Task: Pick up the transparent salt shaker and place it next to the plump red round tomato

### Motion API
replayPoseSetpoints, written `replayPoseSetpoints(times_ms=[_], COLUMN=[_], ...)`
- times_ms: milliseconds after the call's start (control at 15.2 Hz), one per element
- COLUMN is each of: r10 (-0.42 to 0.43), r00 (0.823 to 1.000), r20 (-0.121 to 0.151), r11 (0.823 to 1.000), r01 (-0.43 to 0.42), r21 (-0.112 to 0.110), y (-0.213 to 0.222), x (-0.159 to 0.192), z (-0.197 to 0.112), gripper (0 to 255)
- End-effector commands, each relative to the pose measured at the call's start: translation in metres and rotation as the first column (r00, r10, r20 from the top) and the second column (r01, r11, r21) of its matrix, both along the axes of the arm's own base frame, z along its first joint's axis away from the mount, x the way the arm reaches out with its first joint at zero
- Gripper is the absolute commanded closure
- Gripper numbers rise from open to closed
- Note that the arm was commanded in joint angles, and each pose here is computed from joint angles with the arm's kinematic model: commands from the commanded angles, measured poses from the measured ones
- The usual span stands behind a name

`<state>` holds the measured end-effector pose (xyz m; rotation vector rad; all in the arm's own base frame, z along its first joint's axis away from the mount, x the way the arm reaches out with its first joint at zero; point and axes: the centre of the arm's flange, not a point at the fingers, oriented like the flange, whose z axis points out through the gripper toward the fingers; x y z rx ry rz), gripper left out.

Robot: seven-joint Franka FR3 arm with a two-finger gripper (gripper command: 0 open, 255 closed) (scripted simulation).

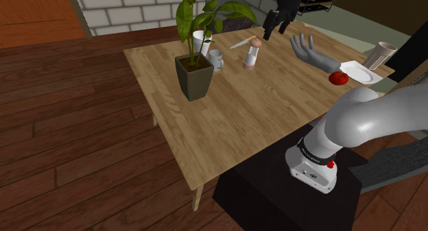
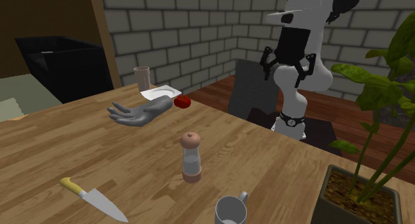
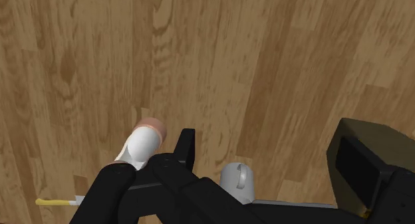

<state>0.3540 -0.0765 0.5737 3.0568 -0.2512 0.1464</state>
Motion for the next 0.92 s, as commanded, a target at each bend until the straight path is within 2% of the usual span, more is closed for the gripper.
replayPoseSetpoints(times_ms=[0,858], r10=[0.004,0.026], r00=[1.000,1.000], r20=[0.002,0.011], r11=[1.000,0.993], r01=[-0.004,-0.027], r21=[0.015,0.115], y=[-0.023,-0.168], x=[0.013,0.104], z=[-0.008,-0.074], gripper=[0,0])
